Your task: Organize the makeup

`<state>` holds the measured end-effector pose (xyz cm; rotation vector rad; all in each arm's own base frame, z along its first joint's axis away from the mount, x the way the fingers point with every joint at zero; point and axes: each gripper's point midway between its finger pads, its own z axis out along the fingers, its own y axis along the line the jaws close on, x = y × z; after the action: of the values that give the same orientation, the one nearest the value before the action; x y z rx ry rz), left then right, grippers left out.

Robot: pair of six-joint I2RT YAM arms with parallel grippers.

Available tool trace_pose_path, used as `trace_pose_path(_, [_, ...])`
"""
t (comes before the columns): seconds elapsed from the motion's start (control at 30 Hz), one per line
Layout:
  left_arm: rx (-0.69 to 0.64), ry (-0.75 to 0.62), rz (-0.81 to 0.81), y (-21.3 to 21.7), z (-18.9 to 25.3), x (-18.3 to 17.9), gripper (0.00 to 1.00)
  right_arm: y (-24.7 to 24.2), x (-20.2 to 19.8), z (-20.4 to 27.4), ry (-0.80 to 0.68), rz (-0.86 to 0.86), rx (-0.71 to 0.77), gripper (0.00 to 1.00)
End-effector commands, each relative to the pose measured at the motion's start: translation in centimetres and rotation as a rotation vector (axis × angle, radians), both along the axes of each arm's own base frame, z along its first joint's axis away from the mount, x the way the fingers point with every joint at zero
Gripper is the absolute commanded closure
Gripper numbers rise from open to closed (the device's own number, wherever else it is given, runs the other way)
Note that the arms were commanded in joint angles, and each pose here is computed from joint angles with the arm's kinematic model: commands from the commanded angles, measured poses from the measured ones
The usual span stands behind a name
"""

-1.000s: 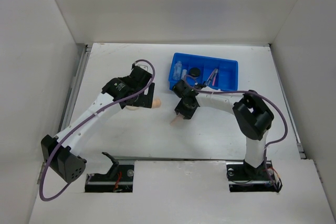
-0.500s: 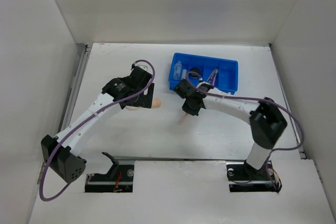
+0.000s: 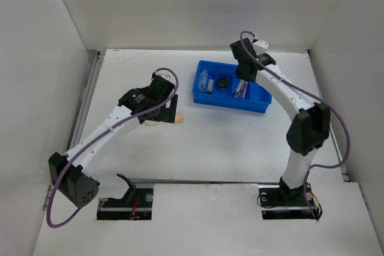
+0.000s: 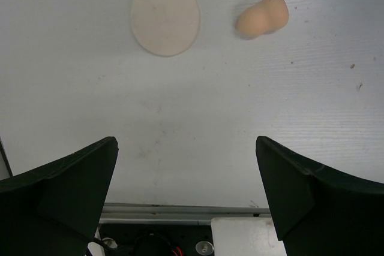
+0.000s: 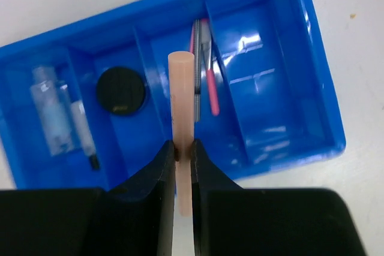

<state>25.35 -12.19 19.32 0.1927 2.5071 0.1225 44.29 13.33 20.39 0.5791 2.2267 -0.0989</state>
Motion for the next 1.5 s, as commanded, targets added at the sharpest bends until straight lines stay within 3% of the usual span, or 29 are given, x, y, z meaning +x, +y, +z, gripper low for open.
trace_pose_path(0.0, [-0.030,-0.020,0.016,-0.4,0.7,0.4,0.01,-2.2,2.8,-0.3,0.027,-0.002,-0.147,0.95])
trace_pose_path(0.13, [-0.031,-0.008,0.011,-0.4,0.6,0.1,0.01,-3.4,5.0,-2.0,0.050,-0.030,-0.153,0.92])
trace_pose_path(0.33, [0.011,-0.017,0.023,0.5,0.9,0.1,0.01,-3.6,7.1,-2.4,0.039,-0.030,-0.142,0.71])
trace_pose_path(0.5, [0.010,-0.037,0.041,0.6,1.6,0.4,0.01,-3.0,7.3,-0.4,0.013,0.022,-0.129,0.60])
trace_pose_path(0.6, [0.109,-0.082,0.107,3.0,2.4,0.8,0.01,-1.6,6.1,2.0,-0.038,0.076,-0.110,0.52])
trace_pose_path(0.73, [0.124,-0.110,0.270,6.0,3.6,1.5,0.01,3.1,2.9,3.2,-0.061,0.235,-0.046,0.52])
trace_pose_path(0.8, [0.109,-0.098,0.370,8.1,3.4,1.7,0.01,7.8,-0.5,2.1,-0.030,0.388,0.017,0.51])
trace_pose_path(0.9, [0.029,-0.093,0.498,9.7,3.3,1.9,0.01,15.4,-5.4,0.1,0.007,0.606,0.096,0.40])
trace_pose_path(1.03, [-0.023,-0.063,0.705,13.4,2.2,1.6,0.01,22.5,-10.9,-1.8,0.089,0.715,0.186,0.27])
trace_pose_path(1.1, [-0.061,-0.072,0.768,14.4,2.4,1.1,0.01,25.2,-12.9,-2.4,0.105,0.694,0.237,0.26])
trace_pose_path(1.3, [-0.145,-0.185,0.814,15.8,4.7,0.4,0.01,28.5,-12.4,-7.0,0.189,0.630,0.261,0.23])
trace_pose_path(1.47, [-0.168,-0.175,0.759,15.1,4.7,0.2,0.01,29.8,-10.0,-9.2,0.200,0.635,0.227,0.16])
